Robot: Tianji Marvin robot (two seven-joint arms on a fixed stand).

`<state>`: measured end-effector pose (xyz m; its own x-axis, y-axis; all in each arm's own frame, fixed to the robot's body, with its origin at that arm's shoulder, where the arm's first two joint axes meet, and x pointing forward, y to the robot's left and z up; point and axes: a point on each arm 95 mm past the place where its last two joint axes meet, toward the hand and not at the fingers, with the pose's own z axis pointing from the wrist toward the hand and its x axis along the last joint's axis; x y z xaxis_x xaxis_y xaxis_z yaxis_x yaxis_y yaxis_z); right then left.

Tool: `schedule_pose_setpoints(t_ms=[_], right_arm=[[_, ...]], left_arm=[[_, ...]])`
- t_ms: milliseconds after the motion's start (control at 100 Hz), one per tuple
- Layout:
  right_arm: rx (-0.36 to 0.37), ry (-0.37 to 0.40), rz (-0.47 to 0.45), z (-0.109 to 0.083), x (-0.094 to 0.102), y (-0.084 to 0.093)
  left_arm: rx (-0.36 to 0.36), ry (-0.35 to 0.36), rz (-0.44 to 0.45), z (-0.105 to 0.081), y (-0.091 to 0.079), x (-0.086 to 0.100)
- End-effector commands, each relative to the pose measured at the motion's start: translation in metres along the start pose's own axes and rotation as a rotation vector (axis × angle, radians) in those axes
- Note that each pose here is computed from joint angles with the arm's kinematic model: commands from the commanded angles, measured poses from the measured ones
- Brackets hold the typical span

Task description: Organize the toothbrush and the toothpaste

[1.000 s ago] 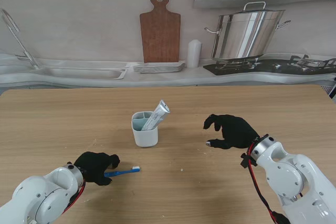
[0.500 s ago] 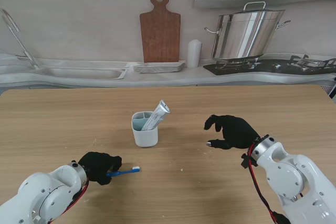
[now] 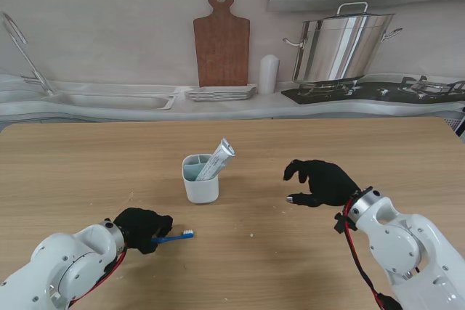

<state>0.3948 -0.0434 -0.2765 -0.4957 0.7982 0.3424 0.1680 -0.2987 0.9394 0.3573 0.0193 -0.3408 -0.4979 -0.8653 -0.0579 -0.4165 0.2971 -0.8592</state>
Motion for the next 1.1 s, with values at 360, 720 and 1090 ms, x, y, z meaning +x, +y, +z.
schedule_pose_setpoints(t_ms=[360,720,1090], right_arm=[[0.025,-0.017,0.003,-0.0025,-0.0017,-0.0057],[0.029,-0.02,0.004,-0.0027,-0.0025,-0.0071],[0.035,-0.025,0.007,-0.0038,-0.0035,-0.0096]], left_arm=[[-0.089,0.012,-0.015,0.0029,0.018,-0.0006],[-0.085,0.039,-0.049,0.0067,0.0203,-0.0011],[0.004,0.063,-0.116,0.0067,0.0148,-0.0034]])
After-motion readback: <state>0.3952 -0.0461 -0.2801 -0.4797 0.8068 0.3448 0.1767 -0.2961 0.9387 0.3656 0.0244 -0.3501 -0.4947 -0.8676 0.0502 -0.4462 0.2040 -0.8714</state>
